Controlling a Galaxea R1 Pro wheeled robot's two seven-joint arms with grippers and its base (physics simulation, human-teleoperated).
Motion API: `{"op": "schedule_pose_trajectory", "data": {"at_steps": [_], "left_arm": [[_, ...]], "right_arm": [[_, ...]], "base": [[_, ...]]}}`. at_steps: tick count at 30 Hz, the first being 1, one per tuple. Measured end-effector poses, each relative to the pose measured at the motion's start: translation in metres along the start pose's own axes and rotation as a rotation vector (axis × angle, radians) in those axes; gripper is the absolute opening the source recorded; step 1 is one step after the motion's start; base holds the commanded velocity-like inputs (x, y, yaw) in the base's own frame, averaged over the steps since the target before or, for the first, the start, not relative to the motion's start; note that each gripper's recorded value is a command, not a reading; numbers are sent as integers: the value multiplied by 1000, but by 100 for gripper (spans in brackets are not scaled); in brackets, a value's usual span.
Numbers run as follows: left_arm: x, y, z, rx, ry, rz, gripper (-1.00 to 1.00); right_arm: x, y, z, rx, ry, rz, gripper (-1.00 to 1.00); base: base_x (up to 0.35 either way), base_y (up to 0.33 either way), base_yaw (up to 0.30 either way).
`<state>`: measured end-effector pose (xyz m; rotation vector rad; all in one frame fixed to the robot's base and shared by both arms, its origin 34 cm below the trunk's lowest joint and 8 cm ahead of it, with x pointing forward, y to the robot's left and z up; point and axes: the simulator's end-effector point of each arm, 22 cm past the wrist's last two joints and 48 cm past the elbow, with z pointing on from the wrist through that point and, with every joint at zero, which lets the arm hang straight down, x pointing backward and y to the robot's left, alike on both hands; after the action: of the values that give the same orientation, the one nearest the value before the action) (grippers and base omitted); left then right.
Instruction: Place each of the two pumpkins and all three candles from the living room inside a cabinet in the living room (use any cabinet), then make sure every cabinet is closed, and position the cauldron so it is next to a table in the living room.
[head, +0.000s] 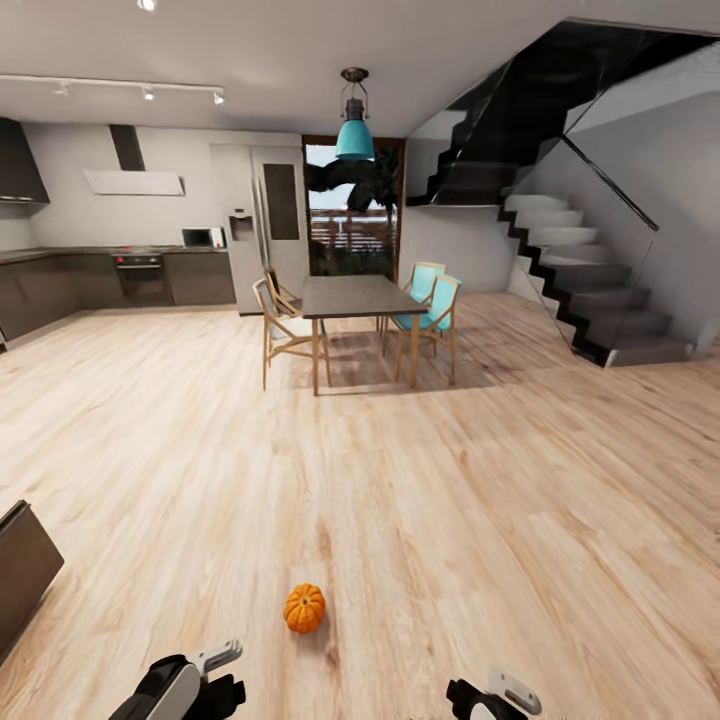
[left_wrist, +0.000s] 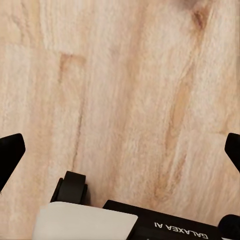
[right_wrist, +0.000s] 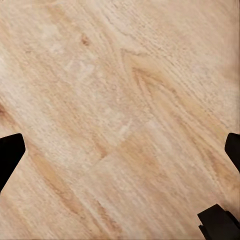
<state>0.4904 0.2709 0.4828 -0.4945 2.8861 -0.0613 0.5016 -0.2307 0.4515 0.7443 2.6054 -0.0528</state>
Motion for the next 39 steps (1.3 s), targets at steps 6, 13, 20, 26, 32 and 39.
{"op": "schedule_pose_trajectory", "data": {"at_steps": [6,13,20,26,32,39], "left_arm": [[0,-1,0,1,0,0,100],[1,-1,1,1,2,0,100],[1,-1,1,1,2,1,100],[3,0,2,-1,6,1,100],[5,1,5,-4,15,1,100],[6,1,6,-5,18,1,100]], "right_arm": [[0,0,0,0,0,0,100],[-2,3,0,-3,-17,5,100],[-4,7,-1,-9,-34,9,100],[-3,6,0,-7,-32,6,100],[0,5,2,-2,-27,-3,100],[1,4,3,-1,-26,-6,100]], "base": [[0,111,-288],[49,92,-198],[262,112,-17],[294,99,-1],[210,-41,0],[188,-148,0]]}}
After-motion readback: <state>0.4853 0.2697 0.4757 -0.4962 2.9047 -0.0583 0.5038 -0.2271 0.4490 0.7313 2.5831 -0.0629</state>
